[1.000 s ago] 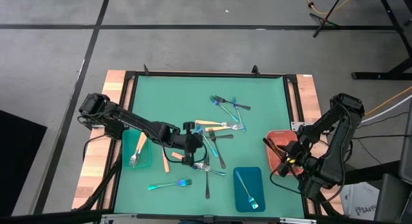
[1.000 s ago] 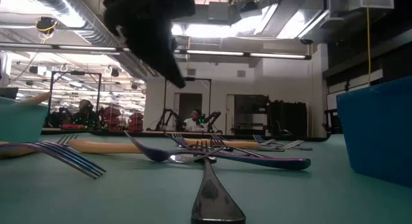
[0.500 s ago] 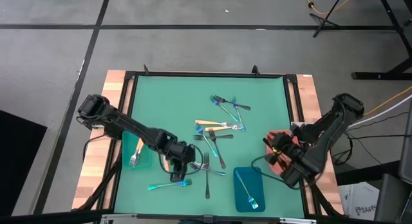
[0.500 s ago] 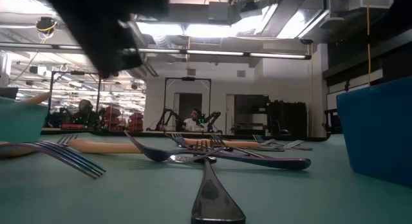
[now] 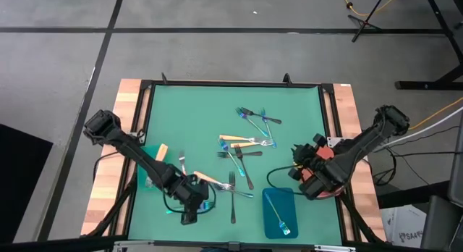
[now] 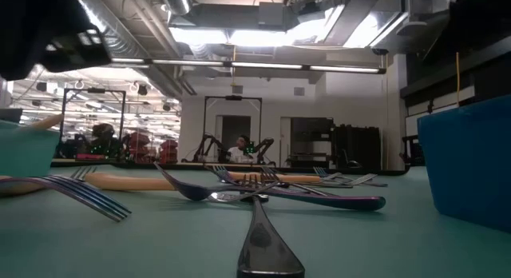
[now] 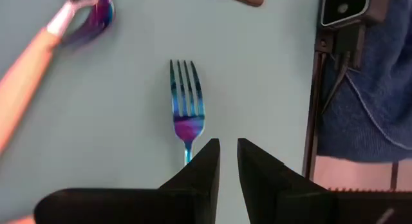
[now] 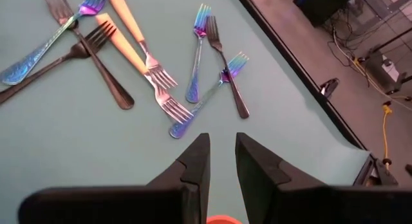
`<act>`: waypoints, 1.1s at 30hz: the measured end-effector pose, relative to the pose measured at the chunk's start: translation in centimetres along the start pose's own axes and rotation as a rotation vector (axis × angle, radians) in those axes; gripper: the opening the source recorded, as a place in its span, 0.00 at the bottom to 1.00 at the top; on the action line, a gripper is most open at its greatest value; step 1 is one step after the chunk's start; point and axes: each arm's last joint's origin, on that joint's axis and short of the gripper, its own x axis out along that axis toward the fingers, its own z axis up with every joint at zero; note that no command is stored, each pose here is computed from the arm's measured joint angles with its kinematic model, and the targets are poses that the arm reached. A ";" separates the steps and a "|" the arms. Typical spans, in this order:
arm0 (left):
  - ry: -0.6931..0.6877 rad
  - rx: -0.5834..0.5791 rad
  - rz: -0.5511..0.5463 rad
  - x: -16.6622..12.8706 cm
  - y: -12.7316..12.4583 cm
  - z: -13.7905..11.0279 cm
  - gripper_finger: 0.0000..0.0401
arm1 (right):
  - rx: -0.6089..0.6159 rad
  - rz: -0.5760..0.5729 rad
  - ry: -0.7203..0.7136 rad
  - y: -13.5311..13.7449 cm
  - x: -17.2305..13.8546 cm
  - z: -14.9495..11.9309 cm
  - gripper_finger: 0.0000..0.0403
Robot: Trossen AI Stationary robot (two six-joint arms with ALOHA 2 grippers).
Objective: Sort silverware by color (type)
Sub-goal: Put the blue fork into the blue bin
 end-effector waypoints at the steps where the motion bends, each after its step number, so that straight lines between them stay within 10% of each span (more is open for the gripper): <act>1: 0.004 -0.017 0.004 0.0 -0.1 -0.2 0.12 | -0.007 0.004 0.004 0.1 0.1 0.1 0.17; 33: 0.106 -0.105 0.150 4.3 0.5 -1.9 0.26 | -0.035 0.073 0.026 0.7 0.4 0.5 0.17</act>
